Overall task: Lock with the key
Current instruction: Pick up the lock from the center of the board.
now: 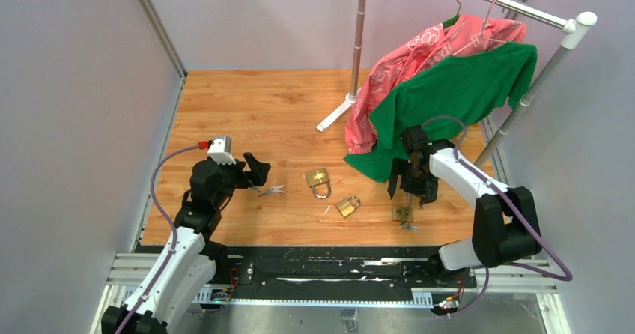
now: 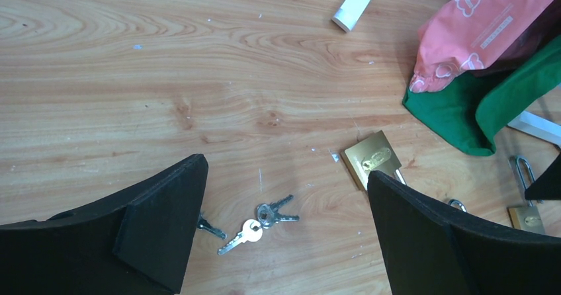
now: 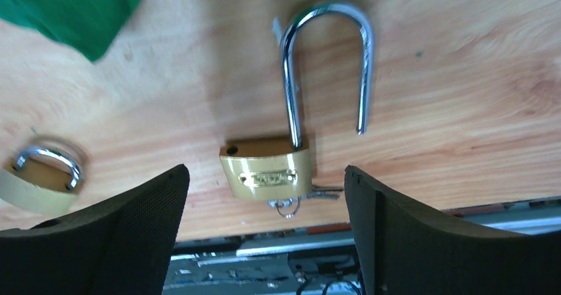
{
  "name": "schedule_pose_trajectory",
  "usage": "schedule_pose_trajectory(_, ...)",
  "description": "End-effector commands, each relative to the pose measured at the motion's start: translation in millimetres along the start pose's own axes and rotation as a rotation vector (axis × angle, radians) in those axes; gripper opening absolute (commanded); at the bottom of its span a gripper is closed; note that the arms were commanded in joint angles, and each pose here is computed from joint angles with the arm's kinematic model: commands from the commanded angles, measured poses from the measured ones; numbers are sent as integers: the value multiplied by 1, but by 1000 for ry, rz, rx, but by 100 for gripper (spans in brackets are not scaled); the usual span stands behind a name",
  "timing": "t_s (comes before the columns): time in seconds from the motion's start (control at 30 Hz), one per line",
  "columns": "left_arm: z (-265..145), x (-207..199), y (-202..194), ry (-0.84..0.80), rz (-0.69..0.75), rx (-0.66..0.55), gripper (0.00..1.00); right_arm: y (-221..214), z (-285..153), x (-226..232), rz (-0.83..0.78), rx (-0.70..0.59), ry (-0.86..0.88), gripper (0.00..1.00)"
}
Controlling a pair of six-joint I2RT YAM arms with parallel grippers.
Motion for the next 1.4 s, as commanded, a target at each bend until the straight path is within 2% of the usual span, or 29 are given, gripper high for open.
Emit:
schedule_pose_trajectory(0.0,1,0,2,-12,9,-13,100,-40,-3,7,-100,164,28,91)
schedule_pose_trajectory(0.2,1,-1,1,-19,1,-9,100,-48,8,10,-148,183,14,91)
schedule_pose_trajectory(0.4,0,0,1,-17,5,-12,100,-43,25,12,-172,186,4,78)
schedule_pose_trajectory(0.63,1,0,2,-12,9,-15,100,-43,36,15,-181,203,1,71)
schedule_pose_trajectory(0.9,1,1,1,-11,7,-14,100,-51,38,11,-196,225,-62,71)
schedule_pose_trajectory(0.97,1,1,1,-7,5,-14,100,-51,38,10,-199,220,-75,61)
schedule_pose_trajectory(1.03,1,2,1,-6,7,-14,100,-48,36,9,-201,200,-85,36)
schedule_pose_trajectory(1.07,1,1,2,-6,7,-17,100,-47,34,9,-202,188,-87,29)
schedule_pose_trajectory(1.2,1,1,2,-9,13,-18,100,-42,27,12,-211,149,-88,6)
schedule_pose_trajectory(1.27,1,1,2,-16,16,-19,100,-39,21,14,-211,121,-79,0)
schedule_pose_trajectory(1.37,1,-3,3,-43,20,-23,100,-31,8,24,-213,38,-42,0)
Point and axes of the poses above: each gripper's point midway between its finger pads, its own z axis out along the fingers, its own x axis along the line the jaws close on, y = z × x, the point moved 4 cm from there along -z, back along the fingers, and after that the axes turned 12 degrees about -z, right-handed, at the moved point
